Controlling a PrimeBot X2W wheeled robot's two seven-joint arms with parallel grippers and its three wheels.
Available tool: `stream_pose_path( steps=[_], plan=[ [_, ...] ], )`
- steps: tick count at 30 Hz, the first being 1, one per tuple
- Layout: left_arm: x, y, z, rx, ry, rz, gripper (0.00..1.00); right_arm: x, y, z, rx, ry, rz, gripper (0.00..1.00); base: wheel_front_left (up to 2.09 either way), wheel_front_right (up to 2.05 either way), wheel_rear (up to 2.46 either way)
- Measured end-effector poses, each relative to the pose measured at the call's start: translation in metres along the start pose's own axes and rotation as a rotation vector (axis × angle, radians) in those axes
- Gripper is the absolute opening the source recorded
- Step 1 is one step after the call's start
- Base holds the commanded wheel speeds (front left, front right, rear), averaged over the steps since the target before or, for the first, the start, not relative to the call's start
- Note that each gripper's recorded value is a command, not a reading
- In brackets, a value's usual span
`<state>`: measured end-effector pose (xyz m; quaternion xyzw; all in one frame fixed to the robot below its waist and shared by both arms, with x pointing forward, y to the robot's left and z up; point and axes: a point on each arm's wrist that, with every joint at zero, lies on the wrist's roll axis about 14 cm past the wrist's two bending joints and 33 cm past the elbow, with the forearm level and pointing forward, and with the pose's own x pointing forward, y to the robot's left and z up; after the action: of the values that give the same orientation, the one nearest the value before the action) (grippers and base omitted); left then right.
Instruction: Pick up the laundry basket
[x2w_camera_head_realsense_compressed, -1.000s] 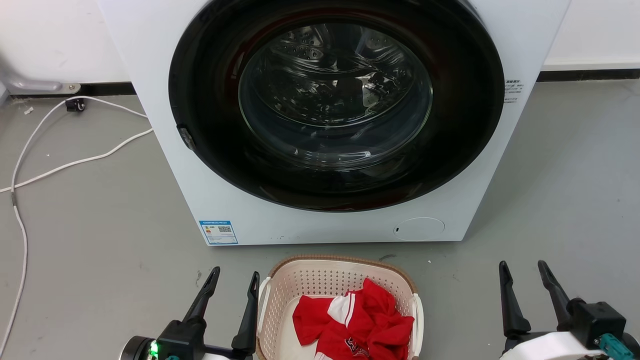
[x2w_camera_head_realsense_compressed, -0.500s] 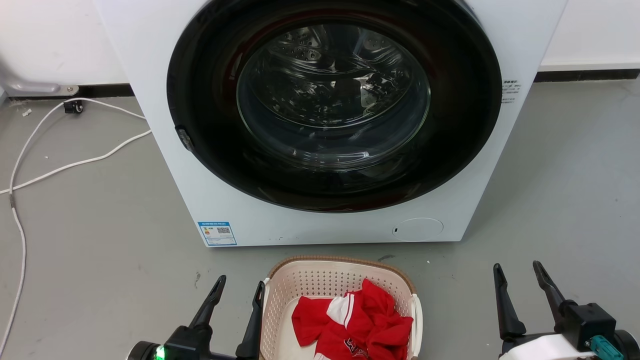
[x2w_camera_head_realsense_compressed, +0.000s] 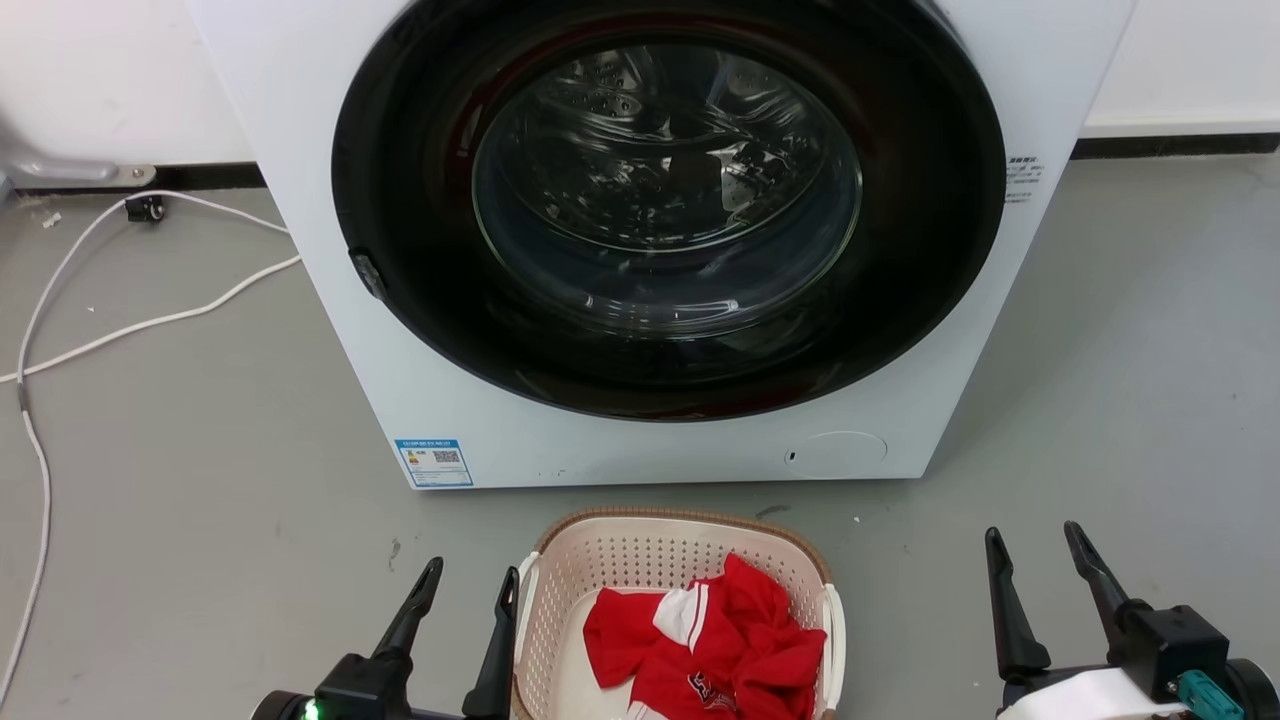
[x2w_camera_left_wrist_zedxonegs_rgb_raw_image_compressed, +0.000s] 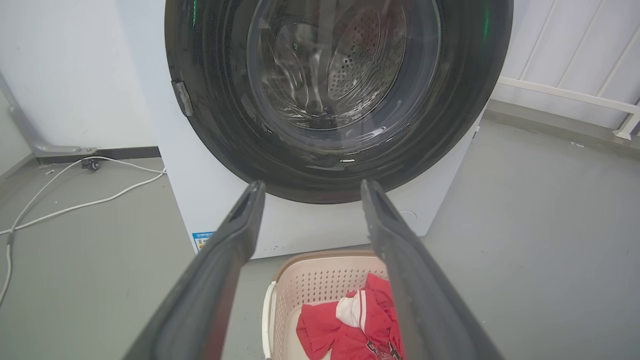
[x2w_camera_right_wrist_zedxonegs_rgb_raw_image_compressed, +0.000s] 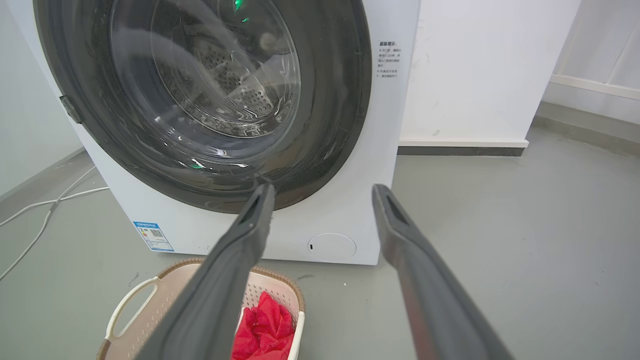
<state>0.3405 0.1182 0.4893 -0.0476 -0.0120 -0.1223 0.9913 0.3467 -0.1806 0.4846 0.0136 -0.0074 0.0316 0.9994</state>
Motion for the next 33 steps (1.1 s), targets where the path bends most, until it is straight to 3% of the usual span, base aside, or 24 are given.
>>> stream_pose_path(
  steps=[4,11,21,33],
  plan=[
    [0.003,0.006,-0.008,-0.015,0.026,0.016,1.0,0.003,0.002,-0.011,0.003,0.036,0.007,1.0,0.0,0.0,0.0],
    [0.036,0.016,-0.034,-0.057,0.091,0.029,1.0,0.042,0.002,-0.034,0.009,0.102,0.017,1.0,0.0,0.0,0.0],
    [0.091,0.046,-0.118,-0.118,0.284,0.065,1.0,0.077,0.006,-0.14,-0.002,0.397,0.051,1.0,0.0,0.0,0.0],
    [0.115,0.074,-0.236,-0.048,0.608,-0.009,1.0,0.083,0.011,-0.254,0.061,0.765,0.062,1.0,0.0,0.0,0.0]
  ],
)
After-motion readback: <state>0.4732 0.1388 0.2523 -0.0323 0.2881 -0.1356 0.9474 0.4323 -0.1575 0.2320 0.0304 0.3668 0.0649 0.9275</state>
